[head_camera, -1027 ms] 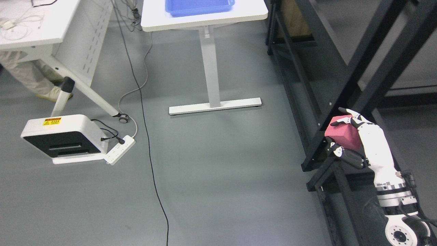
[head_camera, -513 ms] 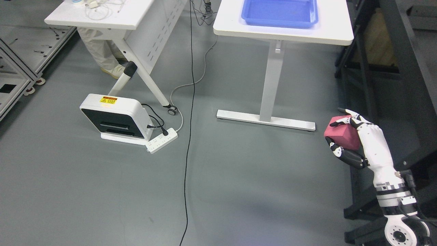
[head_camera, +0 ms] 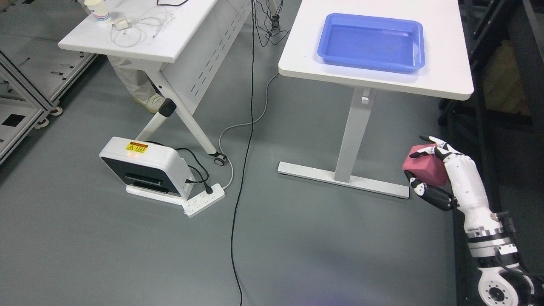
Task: Pick pink block from left shelf to tray
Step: 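Turn and drive to the white table, carrying the block over the blue tray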
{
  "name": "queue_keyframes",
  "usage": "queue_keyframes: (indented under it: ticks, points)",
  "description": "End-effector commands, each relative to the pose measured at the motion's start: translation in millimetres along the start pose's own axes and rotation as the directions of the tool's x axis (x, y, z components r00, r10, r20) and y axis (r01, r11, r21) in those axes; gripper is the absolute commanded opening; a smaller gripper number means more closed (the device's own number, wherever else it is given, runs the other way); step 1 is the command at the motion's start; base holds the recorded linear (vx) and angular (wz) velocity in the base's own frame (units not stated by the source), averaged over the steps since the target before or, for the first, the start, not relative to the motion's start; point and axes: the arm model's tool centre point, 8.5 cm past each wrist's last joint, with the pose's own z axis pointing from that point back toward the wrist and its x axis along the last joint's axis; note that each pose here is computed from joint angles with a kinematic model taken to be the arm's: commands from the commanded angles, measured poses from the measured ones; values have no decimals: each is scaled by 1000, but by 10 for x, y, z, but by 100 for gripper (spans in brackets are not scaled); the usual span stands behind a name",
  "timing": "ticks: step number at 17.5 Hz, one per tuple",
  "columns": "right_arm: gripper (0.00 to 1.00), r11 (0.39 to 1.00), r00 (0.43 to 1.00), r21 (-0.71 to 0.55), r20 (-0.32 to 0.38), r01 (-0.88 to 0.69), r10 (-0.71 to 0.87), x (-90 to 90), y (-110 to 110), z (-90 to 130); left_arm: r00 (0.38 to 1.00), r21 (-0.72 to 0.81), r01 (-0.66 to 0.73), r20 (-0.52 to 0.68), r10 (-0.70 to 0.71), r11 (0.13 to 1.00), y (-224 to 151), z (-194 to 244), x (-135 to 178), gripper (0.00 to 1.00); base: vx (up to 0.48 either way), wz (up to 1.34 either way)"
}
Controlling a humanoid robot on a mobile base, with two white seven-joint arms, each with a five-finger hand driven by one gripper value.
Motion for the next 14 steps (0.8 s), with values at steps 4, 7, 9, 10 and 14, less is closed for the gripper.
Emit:
queue_keyframes:
  ticks: [4, 7, 9, 10, 14]
  points:
    - [4, 1000, 1000, 5, 6, 11, -11, 36, 45, -18, 999, 16, 5, 40, -5, 1000, 107, -12, 203, 100, 408, 22]
    - [4, 1000, 1000, 9, 11, 15, -15, 54, 61, -30, 999, 16, 5, 40, -5, 1000, 107, -12, 203, 100, 481, 112]
    - [4, 1000, 1000, 7, 10, 17, -17, 59, 67, -32, 999, 16, 5, 40, -5, 1000, 107, -12, 203, 100, 401, 105]
    - [4, 1000, 1000, 7, 10, 17, -17, 59, 67, -32, 999, 16, 5, 40, -5, 1000, 107, -12, 203, 100, 446, 109]
    - [4, 1000, 1000, 7, 10, 17, -17, 59, 67, -32, 999, 16, 5, 40, -5, 1000, 107, -12, 203, 100, 415, 85]
